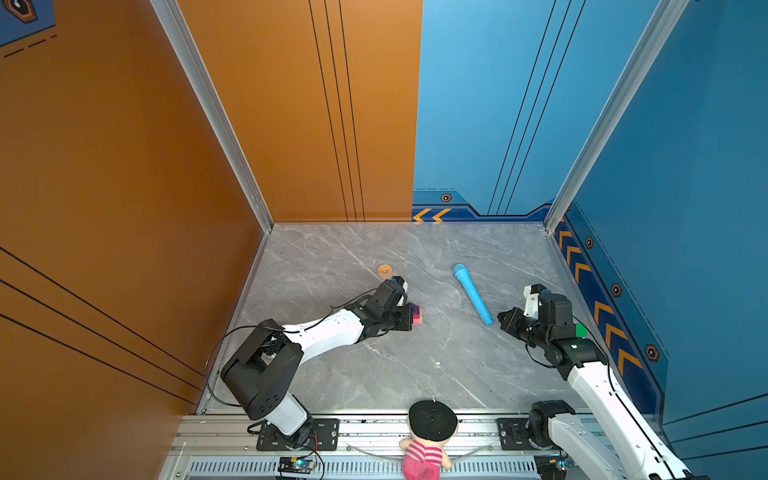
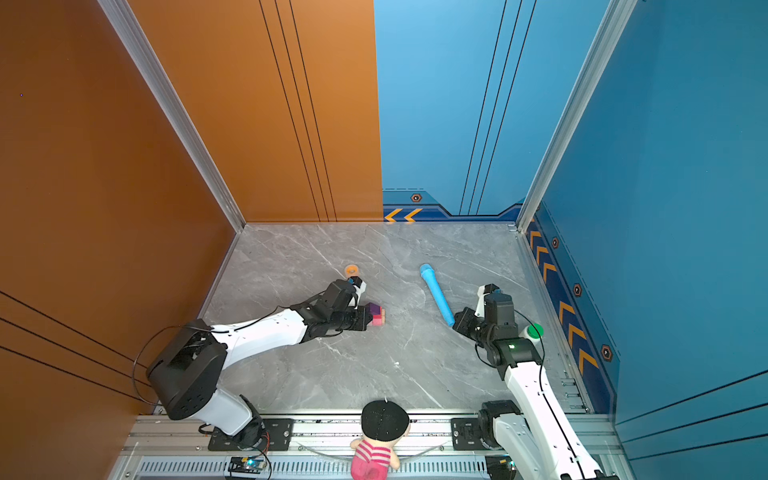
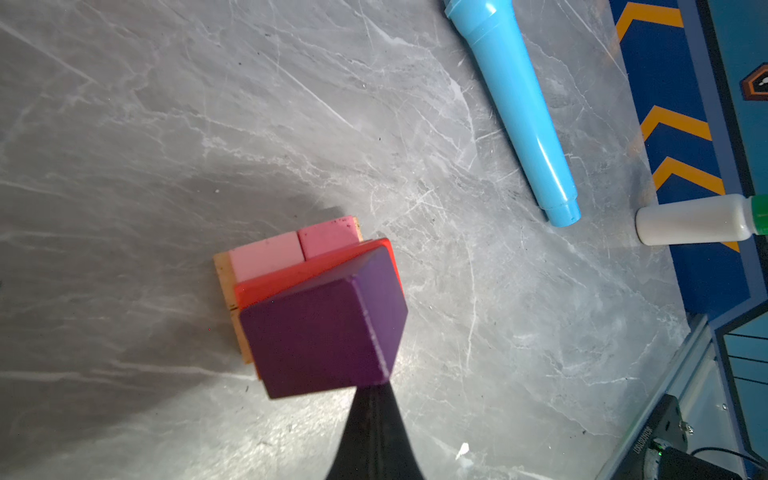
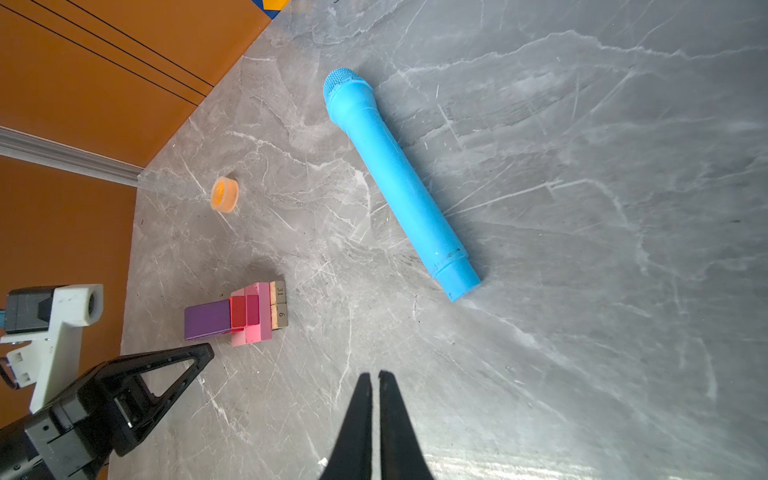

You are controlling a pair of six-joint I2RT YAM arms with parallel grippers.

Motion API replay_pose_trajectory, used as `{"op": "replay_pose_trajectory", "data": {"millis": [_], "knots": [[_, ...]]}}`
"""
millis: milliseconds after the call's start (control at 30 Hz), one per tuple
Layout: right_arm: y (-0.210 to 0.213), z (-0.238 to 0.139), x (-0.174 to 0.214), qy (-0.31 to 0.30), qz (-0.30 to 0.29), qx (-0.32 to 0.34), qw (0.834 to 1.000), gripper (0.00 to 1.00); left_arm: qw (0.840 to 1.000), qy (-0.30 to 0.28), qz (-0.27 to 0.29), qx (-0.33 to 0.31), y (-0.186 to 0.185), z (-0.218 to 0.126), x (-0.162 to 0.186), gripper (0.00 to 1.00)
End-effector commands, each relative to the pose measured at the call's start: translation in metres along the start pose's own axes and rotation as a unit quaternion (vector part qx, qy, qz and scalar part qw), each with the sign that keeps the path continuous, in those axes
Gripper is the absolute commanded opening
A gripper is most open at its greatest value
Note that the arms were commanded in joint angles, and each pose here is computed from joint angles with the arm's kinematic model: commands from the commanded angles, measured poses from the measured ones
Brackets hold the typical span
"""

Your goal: Build the wood block tower

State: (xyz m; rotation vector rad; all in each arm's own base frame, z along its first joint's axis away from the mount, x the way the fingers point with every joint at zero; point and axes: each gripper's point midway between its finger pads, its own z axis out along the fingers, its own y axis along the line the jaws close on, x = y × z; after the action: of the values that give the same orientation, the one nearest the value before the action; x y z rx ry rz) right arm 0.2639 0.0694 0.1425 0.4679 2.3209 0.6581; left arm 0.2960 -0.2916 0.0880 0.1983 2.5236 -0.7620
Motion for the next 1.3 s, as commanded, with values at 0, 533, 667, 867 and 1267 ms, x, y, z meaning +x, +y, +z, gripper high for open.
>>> {"op": "replay_pose_trajectory", "data": {"millis": [0,533,667,867,1267], "knots": [[-0.0102,-0.0007,0.0030,-0.002,0.009,0.018,1.000,0.09,1.000,-0.008,-0.001,0.013,-0.0070,0.0006,-0.0107,0.00],[-0.0124,-0.0006,0.0034,-0.002,0.012,0.020,1.000,0.09,1.000,-0.009,-0.001,0.009,-0.0059,0.0025,-0.0116,0.00],[-0.0124,-0.0010,0.0032,-0.002,0.012,0.020,1.000,0.09,1.000,-0.009,-0.001,0.006,-0.0041,0.0035,-0.0111,0.00],[-0.0135,-0.0006,0.0040,-0.002,0.013,0.020,1.000,0.09,1.000,-0.006,0.002,0.003,-0.0027,0.0051,-0.0103,0.00],[-0.0135,-0.0011,0.0036,-0.003,0.014,0.020,1.000,0.09,1.000,-0.004,0.007,-0.005,-0.0009,0.0059,-0.0111,0.00]]}}
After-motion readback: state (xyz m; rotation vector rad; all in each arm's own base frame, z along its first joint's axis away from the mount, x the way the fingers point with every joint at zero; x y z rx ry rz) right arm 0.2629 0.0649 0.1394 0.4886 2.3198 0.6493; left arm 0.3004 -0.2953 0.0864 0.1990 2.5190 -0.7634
